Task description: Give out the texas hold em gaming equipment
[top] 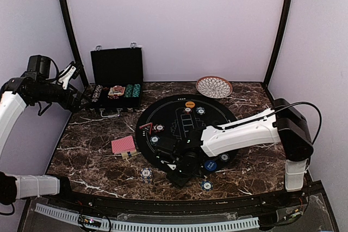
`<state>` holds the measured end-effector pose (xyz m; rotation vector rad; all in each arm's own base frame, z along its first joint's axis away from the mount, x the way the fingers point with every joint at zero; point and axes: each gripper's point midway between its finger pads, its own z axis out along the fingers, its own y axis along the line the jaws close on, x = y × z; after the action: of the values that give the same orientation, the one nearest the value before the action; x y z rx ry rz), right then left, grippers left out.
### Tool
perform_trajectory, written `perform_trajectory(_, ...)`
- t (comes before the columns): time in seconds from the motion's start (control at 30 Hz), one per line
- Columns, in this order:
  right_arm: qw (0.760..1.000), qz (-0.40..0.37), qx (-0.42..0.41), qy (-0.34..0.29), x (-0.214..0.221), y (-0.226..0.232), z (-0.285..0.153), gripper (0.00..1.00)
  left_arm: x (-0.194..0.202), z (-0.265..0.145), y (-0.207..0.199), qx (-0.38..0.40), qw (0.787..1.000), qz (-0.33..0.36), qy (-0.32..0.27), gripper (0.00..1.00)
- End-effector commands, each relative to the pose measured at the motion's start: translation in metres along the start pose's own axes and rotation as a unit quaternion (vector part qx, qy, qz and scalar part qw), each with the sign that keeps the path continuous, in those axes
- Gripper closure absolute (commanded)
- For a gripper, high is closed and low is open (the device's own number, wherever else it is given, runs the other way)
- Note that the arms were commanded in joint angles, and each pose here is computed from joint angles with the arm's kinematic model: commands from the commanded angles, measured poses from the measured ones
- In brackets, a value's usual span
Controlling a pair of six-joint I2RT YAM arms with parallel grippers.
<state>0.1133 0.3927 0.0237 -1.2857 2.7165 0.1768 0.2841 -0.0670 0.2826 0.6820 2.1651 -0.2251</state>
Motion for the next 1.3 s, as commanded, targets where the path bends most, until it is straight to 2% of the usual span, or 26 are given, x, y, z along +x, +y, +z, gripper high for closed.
perform_trajectory(0.0, 1.000, -0.001, -0.002, -0.005, -0.003, 0.002, 0.001, 0.52, -0.004, -0.009, -0.003, 0.000, 1.000, 0.003, -0.011, 0.01)
perform_trajectory(0.33, 1.000, 0.000, -0.010, -0.012, -0.006, 0.006, -0.010, 0.65, -0.004, -0.010, -0.005, 0.005, 1.000, 0.005, -0.012, 0.01)
perform_trajectory(0.63, 1.000, 0.005, -0.011, -0.028, -0.014, 0.007, -0.035, 0.70, -0.001, -0.007, -0.005, 0.006, 1.000, 0.003, -0.008, 0.01)
perform_trajectory(0.9, 0.999, 0.010, -0.012, -0.035, -0.014, 0.006, -0.053, 0.71, 0.000, -0.006, -0.004, 0.004, 1.000, 0.004, -0.006, 0.01)
perform_trajectory(1.07, 0.998, 0.032, 0.010, -0.052, -0.023, -0.015, -0.063, 0.75, 0.000, -0.006, -0.004, 0.005, 1.000, 0.004, -0.007, 0.01)
perform_trajectory(1.27, 0.995, 0.084, 0.025, -0.041, -0.015, -0.059, -0.046, 0.78, -0.001, -0.008, -0.004, 0.003, 1.000, 0.005, -0.008, 0.01)
